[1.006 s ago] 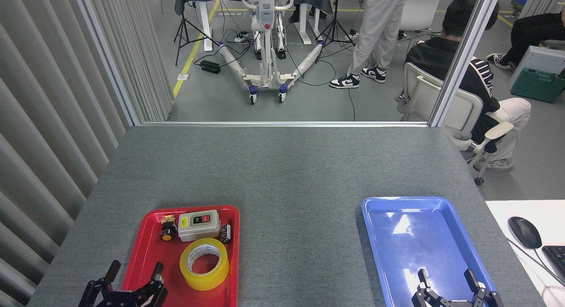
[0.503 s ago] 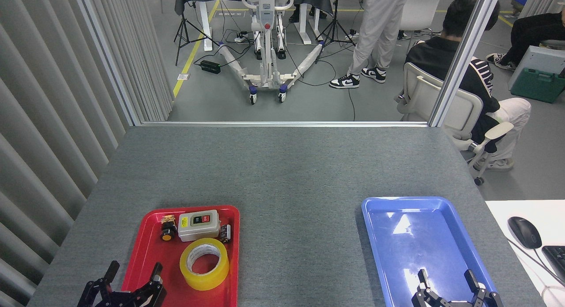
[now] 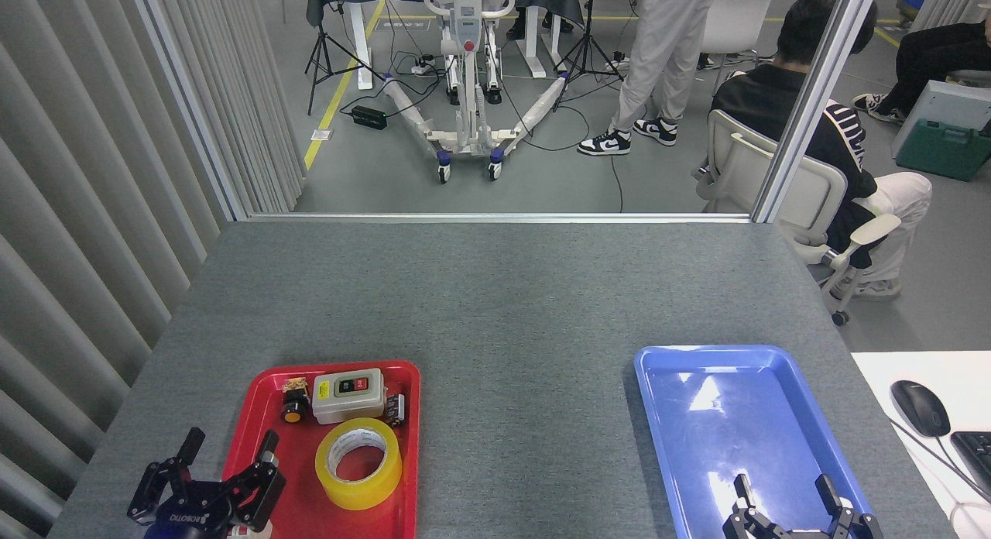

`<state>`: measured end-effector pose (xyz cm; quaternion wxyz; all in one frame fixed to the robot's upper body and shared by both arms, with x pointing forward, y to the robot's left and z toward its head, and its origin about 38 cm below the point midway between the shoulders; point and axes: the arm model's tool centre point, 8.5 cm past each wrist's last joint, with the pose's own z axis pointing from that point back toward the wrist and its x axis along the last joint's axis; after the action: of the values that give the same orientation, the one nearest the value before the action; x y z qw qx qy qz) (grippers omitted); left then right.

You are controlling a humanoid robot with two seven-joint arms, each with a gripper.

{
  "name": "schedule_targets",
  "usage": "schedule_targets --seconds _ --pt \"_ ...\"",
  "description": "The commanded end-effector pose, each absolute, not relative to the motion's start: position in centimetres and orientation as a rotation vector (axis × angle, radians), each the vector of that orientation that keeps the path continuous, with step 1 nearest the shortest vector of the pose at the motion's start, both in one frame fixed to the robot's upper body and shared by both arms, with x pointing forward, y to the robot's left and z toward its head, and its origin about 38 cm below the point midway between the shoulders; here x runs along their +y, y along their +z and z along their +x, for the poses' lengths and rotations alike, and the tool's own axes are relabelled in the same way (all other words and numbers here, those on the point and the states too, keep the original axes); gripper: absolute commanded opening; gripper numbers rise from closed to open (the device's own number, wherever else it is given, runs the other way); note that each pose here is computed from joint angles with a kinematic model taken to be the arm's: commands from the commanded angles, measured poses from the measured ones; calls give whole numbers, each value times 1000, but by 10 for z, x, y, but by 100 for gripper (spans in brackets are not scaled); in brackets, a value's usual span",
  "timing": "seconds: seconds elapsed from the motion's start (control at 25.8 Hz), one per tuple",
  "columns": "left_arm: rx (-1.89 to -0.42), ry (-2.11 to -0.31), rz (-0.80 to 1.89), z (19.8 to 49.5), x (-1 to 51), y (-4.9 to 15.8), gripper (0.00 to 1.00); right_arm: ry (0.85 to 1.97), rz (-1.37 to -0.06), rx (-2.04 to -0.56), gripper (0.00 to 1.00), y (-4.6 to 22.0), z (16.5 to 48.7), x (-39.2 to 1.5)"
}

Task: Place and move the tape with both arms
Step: 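Reach the left hand to the yellow tape roll in the red tray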

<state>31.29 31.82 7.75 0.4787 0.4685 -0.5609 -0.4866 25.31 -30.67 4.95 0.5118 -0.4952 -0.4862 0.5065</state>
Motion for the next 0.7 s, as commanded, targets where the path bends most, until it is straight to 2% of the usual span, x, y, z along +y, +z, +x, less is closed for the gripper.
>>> schedule_targets --seconds 0.0,0.08,0.23,0.31,0.5,0.66 --pt "-1339 -1256 996 342 311 90 100 1220 -1191 -1169 99 50 253 -307" --pt "-1240 -1362 872 356 299 87 100 1219 -1192 -1170 99 50 253 -307" --pt "-1080 -1495 711 364 289 77 100 1221 -1193 -1169 99 50 253 -307" --pt "-1063 -1513 650 365 284 71 100 1221 -1192 -1168 99 50 253 -307" --pt "-1045 -1483 542 376 299 83 100 1220 -1194 -1168 99 50 253 -307" --pt "-1003 -1536 525 383 290 81 100 1219 -1192 -1170 99 50 253 -307"
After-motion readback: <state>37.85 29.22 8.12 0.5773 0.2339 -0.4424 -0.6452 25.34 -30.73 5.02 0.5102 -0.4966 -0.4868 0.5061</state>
